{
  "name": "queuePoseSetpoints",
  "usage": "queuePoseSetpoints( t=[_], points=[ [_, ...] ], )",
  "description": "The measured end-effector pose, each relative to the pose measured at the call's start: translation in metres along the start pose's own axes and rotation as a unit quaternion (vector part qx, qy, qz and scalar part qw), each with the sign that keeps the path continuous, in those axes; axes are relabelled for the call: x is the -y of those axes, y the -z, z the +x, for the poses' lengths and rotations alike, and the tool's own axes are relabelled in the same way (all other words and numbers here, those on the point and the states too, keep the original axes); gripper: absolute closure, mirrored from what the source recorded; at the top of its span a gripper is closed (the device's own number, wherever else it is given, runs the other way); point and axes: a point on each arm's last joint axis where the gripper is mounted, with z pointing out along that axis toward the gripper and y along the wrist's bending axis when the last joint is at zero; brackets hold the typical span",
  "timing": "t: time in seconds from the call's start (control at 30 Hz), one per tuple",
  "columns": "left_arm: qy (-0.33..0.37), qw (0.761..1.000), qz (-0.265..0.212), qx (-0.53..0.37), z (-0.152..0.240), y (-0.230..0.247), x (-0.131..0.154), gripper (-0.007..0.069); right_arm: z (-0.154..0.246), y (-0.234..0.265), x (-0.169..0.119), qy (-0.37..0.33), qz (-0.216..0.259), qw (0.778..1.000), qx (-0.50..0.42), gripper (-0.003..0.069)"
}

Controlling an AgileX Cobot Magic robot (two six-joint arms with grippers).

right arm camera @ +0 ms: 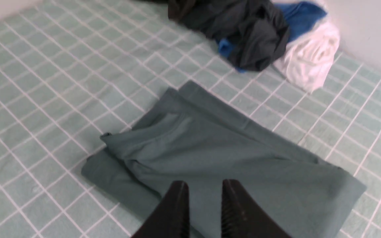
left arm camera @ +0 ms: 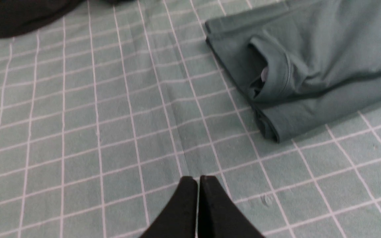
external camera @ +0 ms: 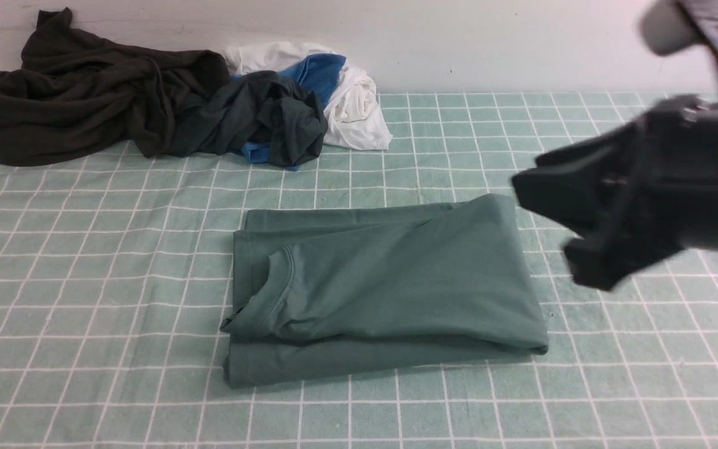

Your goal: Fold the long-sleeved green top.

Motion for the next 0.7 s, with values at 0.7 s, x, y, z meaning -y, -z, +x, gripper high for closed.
queuePoseSetpoints(
  t=[0.7],
  points=[
    [0.000,1.000,0.000,0.025,0.000,0.004,0.000,0.0629,0.034,0.073,0.001,0.021,0.016,0.994,0.103,0.0673]
  ],
)
